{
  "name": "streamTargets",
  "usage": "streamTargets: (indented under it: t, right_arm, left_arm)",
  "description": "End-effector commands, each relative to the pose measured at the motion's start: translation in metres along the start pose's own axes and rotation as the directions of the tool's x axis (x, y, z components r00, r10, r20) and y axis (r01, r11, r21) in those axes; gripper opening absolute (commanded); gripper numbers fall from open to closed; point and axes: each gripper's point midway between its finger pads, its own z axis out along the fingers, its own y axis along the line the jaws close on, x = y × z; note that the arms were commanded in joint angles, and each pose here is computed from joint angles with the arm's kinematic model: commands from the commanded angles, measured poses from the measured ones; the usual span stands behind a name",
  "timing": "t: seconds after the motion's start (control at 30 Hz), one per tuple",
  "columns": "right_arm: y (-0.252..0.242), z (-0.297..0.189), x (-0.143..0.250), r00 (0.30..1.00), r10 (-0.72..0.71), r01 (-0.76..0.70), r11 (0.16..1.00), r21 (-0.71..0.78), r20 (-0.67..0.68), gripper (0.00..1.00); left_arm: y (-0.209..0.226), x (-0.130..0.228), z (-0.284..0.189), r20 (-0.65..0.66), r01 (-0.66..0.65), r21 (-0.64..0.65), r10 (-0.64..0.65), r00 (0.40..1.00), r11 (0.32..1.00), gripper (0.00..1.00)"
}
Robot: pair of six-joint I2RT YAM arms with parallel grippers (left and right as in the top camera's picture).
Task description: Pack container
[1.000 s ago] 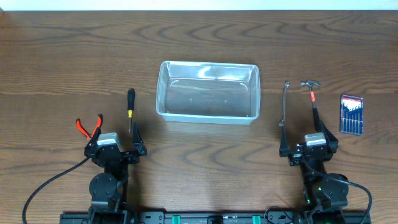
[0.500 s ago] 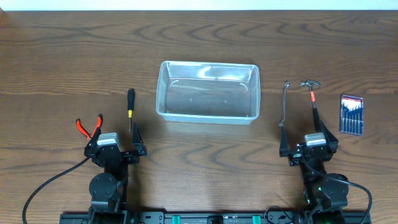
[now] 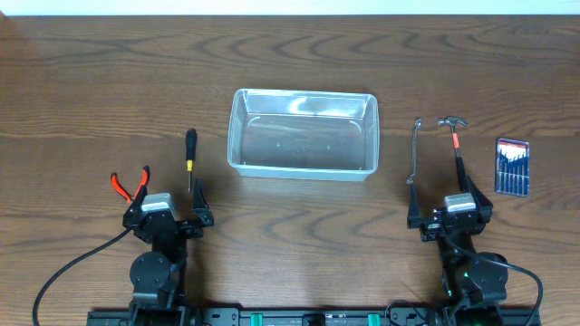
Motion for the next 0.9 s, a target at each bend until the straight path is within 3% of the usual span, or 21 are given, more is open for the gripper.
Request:
streamTargets:
  t: [0.0,0.87]
  right_arm:
    - [-0.0024,0.0000,0.0018,1.000,0.020,-0.020,1.000,0.009,-0.002,0.99]
    - [-0.0024,0.0000,0.0014,0.999,0.040,-0.040,0.999,0.008,0.000,0.99]
  left_arm:
    - [0.0069,0.0177,0.0018,-0.044,-0.006,-0.033,0.005,0.999,0.999,0.98]
    - [0.0063,0.0177,0.0018,-0.044,-0.006,-0.030,0.005,0.999,1.000,0.98]
